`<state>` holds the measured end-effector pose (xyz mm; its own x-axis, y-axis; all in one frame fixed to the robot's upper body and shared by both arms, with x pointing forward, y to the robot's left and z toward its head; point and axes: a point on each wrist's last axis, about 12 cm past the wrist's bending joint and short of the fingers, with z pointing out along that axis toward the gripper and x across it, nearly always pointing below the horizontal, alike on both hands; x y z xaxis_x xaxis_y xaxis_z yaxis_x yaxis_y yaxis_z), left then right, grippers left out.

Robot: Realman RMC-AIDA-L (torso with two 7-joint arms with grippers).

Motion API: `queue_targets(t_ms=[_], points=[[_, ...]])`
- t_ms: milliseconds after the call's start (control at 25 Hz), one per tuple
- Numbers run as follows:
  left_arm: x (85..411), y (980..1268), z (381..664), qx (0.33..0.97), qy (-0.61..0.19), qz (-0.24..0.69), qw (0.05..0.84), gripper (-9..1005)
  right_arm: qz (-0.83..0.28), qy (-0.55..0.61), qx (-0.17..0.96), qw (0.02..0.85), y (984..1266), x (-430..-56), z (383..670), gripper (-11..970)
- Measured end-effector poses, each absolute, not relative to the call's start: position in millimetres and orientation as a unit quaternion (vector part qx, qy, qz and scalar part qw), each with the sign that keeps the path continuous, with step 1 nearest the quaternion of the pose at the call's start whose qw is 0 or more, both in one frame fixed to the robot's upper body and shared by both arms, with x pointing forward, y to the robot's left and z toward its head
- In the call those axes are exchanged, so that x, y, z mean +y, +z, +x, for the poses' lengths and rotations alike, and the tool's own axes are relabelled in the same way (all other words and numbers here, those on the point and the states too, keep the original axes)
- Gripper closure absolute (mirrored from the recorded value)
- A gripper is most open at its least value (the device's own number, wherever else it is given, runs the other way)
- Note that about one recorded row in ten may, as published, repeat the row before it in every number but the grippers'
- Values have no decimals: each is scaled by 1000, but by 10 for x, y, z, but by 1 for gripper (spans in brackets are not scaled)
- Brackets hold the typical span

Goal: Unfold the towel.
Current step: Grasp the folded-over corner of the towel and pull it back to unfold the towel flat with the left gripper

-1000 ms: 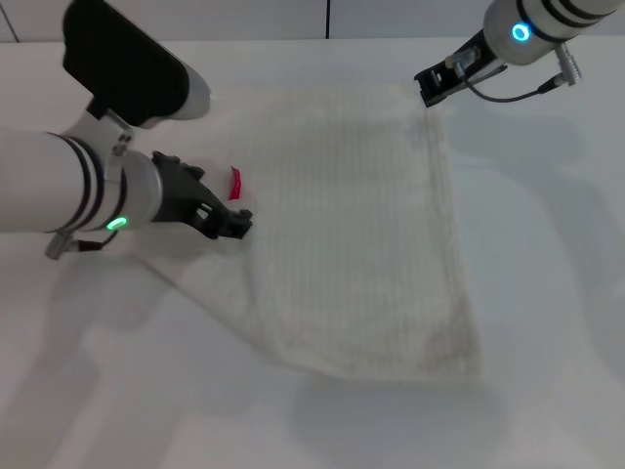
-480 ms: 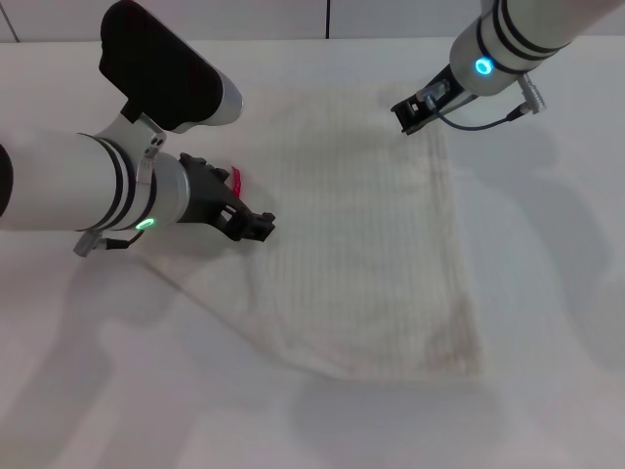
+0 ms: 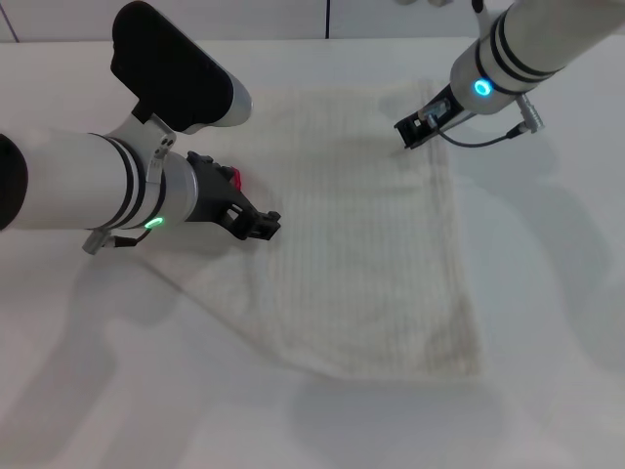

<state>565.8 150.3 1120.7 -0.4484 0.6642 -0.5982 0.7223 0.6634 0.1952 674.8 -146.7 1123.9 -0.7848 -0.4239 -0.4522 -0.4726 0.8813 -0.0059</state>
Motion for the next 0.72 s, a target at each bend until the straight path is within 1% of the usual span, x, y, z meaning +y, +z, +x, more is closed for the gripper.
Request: queue_targets(t_ms=[520,720], points=[[1475,11144,5703,850,-39,413,323,195,-238,54,944,222,11214,-1477,6736,959],[1491,11076,5749,858,-36,407,311,197,-240,54,944,222,11222,-1468,6738,960]])
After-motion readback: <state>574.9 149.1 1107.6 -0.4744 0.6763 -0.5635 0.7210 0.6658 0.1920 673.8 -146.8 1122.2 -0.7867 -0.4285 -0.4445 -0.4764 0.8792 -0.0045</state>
